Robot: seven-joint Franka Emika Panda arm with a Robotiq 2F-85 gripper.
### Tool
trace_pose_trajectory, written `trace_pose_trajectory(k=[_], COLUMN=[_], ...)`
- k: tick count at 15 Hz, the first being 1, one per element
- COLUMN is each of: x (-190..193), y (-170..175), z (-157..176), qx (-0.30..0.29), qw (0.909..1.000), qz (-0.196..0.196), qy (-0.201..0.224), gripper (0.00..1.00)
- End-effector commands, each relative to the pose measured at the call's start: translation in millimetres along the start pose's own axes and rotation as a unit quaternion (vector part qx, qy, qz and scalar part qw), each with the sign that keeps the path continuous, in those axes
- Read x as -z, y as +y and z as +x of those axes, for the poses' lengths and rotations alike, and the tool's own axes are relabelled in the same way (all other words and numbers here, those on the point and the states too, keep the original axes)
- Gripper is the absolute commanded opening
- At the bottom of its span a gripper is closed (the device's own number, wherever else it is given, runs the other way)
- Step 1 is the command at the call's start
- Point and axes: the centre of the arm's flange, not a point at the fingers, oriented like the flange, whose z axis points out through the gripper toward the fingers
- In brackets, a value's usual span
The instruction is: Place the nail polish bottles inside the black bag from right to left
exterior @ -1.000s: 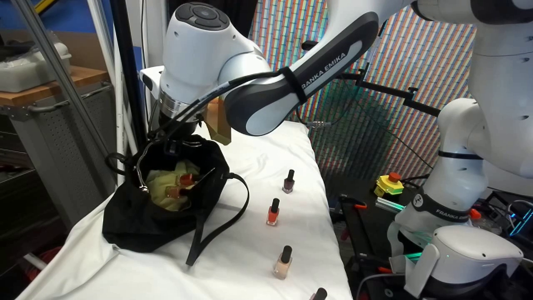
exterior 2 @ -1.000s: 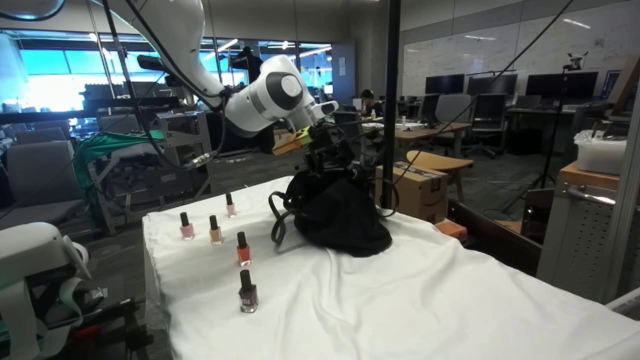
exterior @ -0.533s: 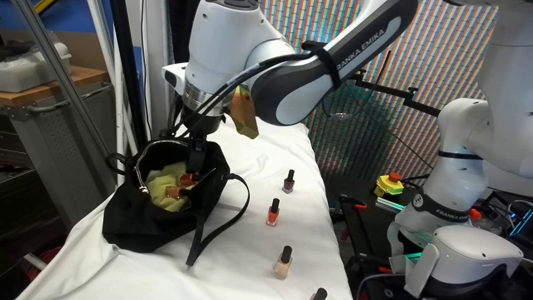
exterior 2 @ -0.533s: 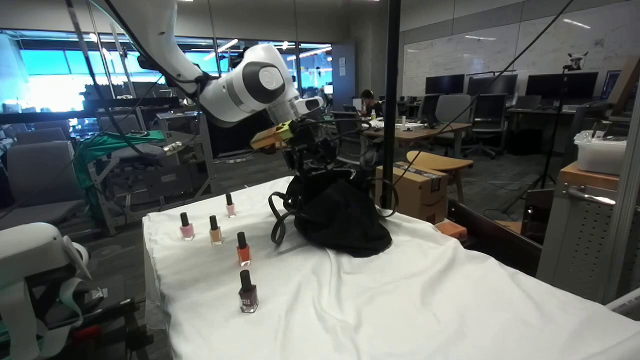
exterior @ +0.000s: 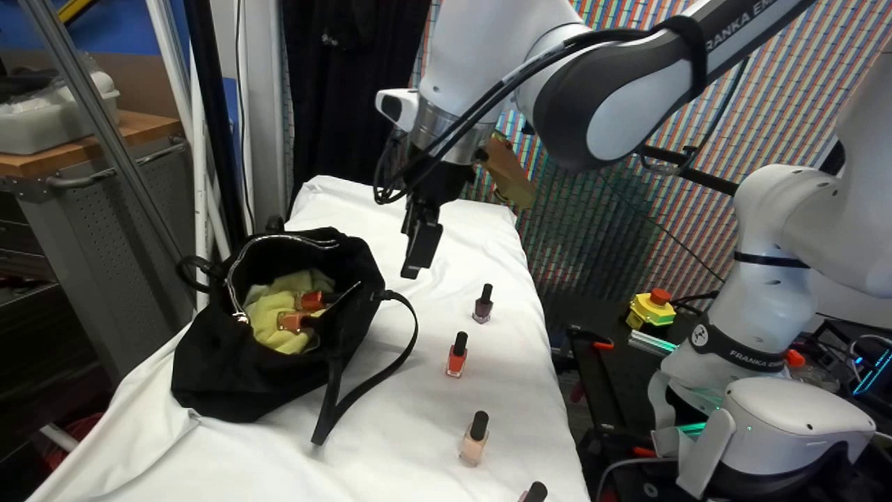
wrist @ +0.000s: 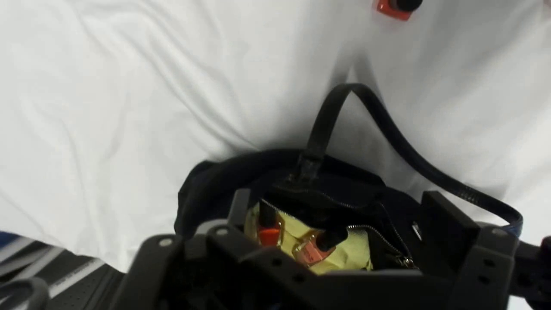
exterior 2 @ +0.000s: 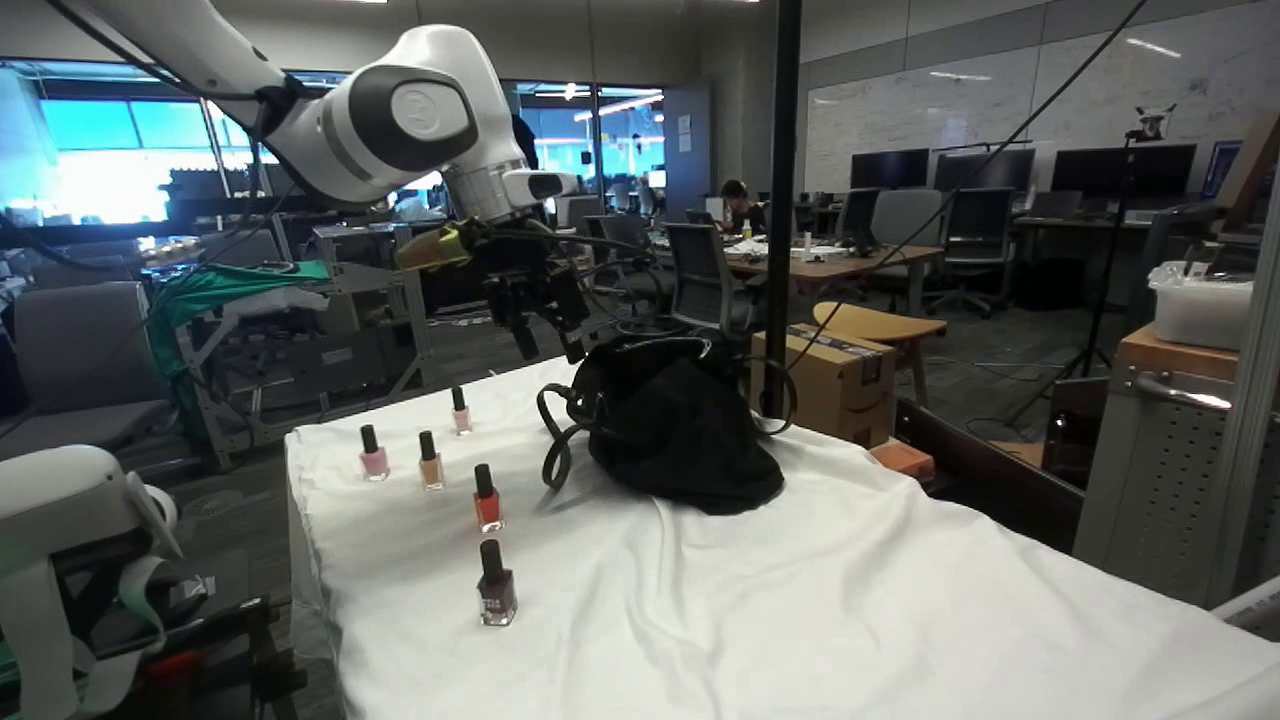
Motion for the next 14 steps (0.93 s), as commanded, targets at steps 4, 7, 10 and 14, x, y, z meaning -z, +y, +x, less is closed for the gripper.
trace_pose_trajectory(k=[4, 7, 10, 14], x=[13.9, -2.9, -21.4, -44.1], y=[57.8, 80.5, 93.5, 98.1], z=[-103.2, -128.8, -145.2, -159.9], qx=[-0.127, -0.185, -0.226, -0.264], qw=[0.9907, 0.9802, 0.9695, 0.9572], qz=[0.044, 0.056, 0.064, 0.078], qy=[-0.022, -0.045, -0.070, -0.090], gripper=[1.00, 1.00, 1.00, 1.00])
